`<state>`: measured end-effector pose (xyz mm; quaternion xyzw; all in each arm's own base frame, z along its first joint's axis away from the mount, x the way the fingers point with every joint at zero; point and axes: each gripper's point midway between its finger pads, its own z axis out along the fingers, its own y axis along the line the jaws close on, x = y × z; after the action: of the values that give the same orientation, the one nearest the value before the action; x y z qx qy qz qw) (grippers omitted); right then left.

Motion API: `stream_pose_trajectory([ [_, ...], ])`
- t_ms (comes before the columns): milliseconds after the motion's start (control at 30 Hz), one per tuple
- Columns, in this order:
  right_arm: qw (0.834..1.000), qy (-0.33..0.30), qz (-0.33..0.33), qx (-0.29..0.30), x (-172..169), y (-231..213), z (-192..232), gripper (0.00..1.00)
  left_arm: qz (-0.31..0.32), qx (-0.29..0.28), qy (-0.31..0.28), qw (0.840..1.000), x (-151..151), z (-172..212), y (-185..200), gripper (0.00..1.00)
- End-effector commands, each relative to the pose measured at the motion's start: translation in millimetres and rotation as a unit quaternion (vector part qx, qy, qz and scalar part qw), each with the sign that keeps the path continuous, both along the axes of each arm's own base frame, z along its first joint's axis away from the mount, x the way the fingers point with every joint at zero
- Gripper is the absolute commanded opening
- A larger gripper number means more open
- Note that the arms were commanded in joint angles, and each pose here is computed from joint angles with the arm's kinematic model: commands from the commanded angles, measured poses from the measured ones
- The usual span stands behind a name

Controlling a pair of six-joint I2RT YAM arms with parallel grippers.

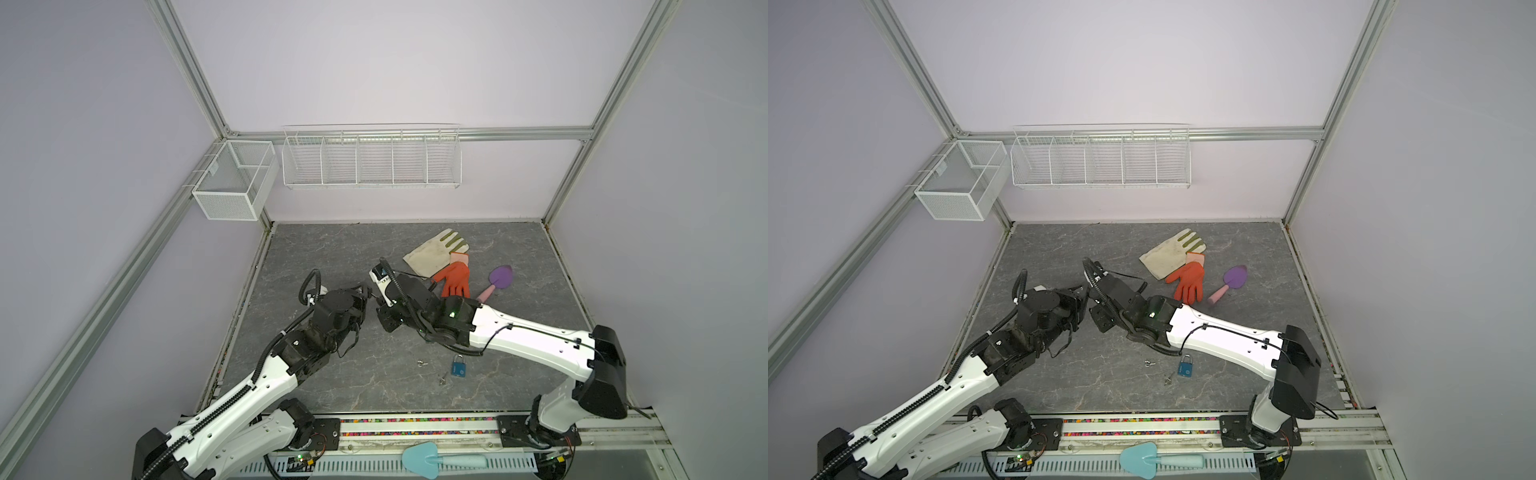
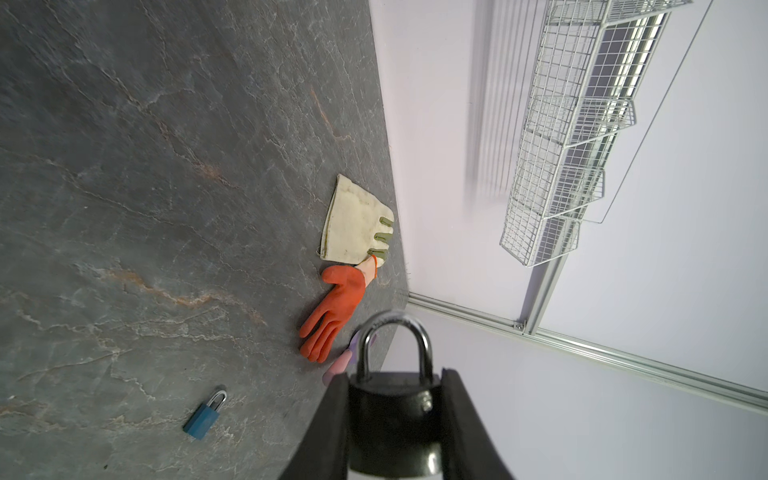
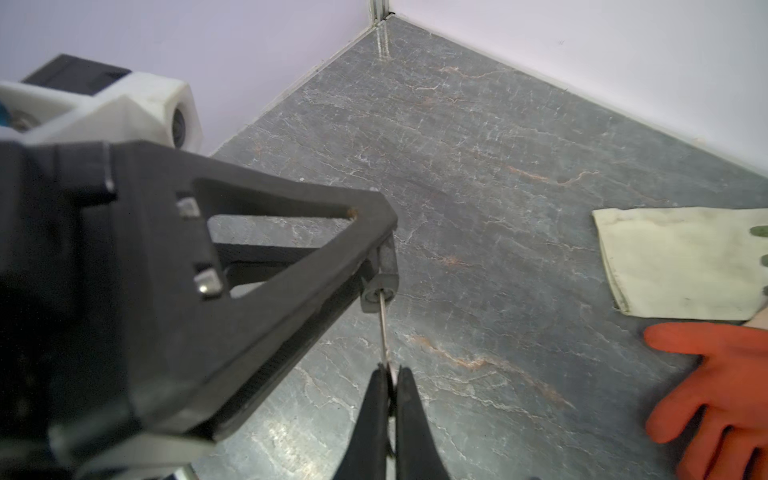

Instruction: Unlock with the key

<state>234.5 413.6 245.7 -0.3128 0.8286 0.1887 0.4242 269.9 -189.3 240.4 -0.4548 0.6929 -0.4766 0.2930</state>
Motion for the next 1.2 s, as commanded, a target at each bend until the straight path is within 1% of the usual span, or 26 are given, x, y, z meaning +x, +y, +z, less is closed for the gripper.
stream_pose_trajectory([
  [0,0.991,-0.106,0.045,0.072,-14.9,48.2,54.6,0.07,-0.146,-0.045,0.010,0.988,-34.9,14.1,-49.0,0.00],
  [67,0.990,-0.133,0.036,0.043,-11.7,46.2,50.2,0.07,-0.140,-0.038,0.016,0.989,-35.5,13.8,-44.5,0.00],
  [167,0.987,-0.158,0.026,0.018,-7.5,41.6,48.0,0.07,-0.129,-0.042,0.018,0.991,-34.6,12.6,-38.1,0.00],
  [300,0.987,-0.153,0.037,0.021,-13.0,38.6,51.2,0.07,-0.112,-0.029,0.025,0.993,-31.3,8.3,-26.2,0.00],
  [367,0.989,-0.148,0.026,0.010,-12.0,32.5,48.6,0.07,-0.102,-0.029,0.027,0.994,-29.4,6.4,-20.3,0.00],
  [433,0.990,-0.138,0.023,0.011,-13.4,29.6,45.6,0.07,-0.094,-0.029,0.025,0.995,-27.9,7.2,-16.0,0.00],
  [567,0.995,-0.079,0.040,0.049,-28.6,28.0,40.8,0.07,-0.079,-0.021,0.035,0.996,-24.7,0.8,-8.0,0.00],
  [633,0.997,-0.055,0.044,0.045,-33.0,28.3,35.9,0.07,-0.075,-0.024,0.034,0.996,-23.2,1.1,-6.9,0.00],
  [767,0.998,-0.024,0.043,0.046,-35.6,23.2,30.5,0.07,-0.064,-0.004,0.031,0.997,-21.1,2.5,-0.1,0.00],
  [867,0.998,0.006,0.042,0.053,-34.9,19.4,27.2,0.07,-0.058,-0.001,0.031,0.998,-20.2,1.7,2.4,0.00],
  [1100,0.996,0.025,0.050,0.069,-32.1,21.2,34.7,0.07,-0.060,0.026,0.039,0.997,-20.6,-4.0,4.6,0.00],
  [1167,0.997,0.027,0.040,0.060,-28.3,19.7,32.3,0.07,-0.061,0.031,0.033,0.997,-18.8,-2.1,4.5,0.00],
])
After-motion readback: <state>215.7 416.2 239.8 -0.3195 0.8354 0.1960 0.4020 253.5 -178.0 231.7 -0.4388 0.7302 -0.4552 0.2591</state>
